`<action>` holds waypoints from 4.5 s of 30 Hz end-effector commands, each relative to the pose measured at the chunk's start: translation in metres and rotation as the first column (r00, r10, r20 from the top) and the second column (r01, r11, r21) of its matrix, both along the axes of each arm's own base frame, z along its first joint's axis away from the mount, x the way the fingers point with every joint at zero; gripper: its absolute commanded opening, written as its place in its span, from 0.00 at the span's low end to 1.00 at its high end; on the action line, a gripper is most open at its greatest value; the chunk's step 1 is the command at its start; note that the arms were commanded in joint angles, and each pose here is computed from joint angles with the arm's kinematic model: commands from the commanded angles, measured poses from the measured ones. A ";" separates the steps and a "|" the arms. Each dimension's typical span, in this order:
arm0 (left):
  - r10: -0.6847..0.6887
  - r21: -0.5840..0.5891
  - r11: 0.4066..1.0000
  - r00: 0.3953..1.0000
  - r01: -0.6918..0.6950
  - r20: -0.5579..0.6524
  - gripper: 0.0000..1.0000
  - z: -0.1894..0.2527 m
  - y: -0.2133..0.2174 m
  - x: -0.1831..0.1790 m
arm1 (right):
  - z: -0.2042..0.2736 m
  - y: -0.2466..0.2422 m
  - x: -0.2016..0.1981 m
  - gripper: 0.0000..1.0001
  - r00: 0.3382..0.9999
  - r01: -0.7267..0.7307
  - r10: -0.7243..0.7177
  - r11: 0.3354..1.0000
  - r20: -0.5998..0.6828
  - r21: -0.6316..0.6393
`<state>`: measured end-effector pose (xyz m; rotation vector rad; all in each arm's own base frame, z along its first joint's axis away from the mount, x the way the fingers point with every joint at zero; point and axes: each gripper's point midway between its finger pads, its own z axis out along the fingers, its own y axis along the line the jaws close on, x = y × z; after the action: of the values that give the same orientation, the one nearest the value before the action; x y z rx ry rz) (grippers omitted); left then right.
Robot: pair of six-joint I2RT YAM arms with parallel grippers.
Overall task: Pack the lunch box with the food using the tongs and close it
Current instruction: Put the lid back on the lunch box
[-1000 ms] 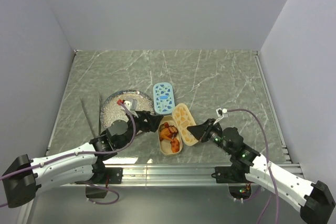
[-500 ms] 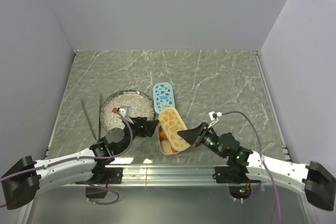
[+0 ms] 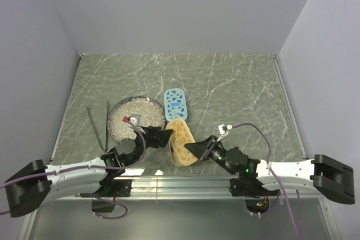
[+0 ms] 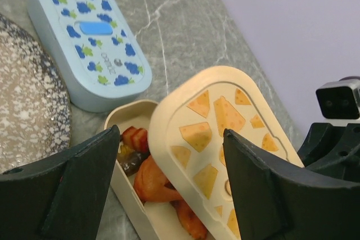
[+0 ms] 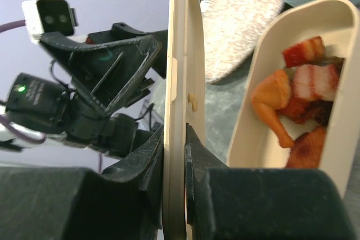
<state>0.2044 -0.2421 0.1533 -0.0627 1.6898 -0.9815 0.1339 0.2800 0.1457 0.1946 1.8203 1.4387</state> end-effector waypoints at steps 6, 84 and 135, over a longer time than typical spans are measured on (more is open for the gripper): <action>-0.017 -0.026 1.000 0.999 0.016 -0.041 0.80 -0.002 -0.017 -0.001 | 0.016 0.008 0.016 0.00 0.996 0.092 -0.090 0.992 -0.028 0.084; 0.113 0.218 0.972 0.987 -0.086 -0.117 0.86 -0.038 -0.031 0.016 | -0.085 -0.029 -0.006 0.66 0.972 0.174 -0.218 0.921 -0.090 -0.350; 0.187 0.201 0.966 0.977 -0.164 -0.102 0.86 -0.018 0.006 0.004 | -0.084 -0.025 -0.056 0.00 0.989 0.147 -0.125 0.731 0.080 -0.667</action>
<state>0.2092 -0.2361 0.1329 -0.1299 1.8554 -0.6795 0.0767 0.2393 0.0495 -0.0952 2.1588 0.5172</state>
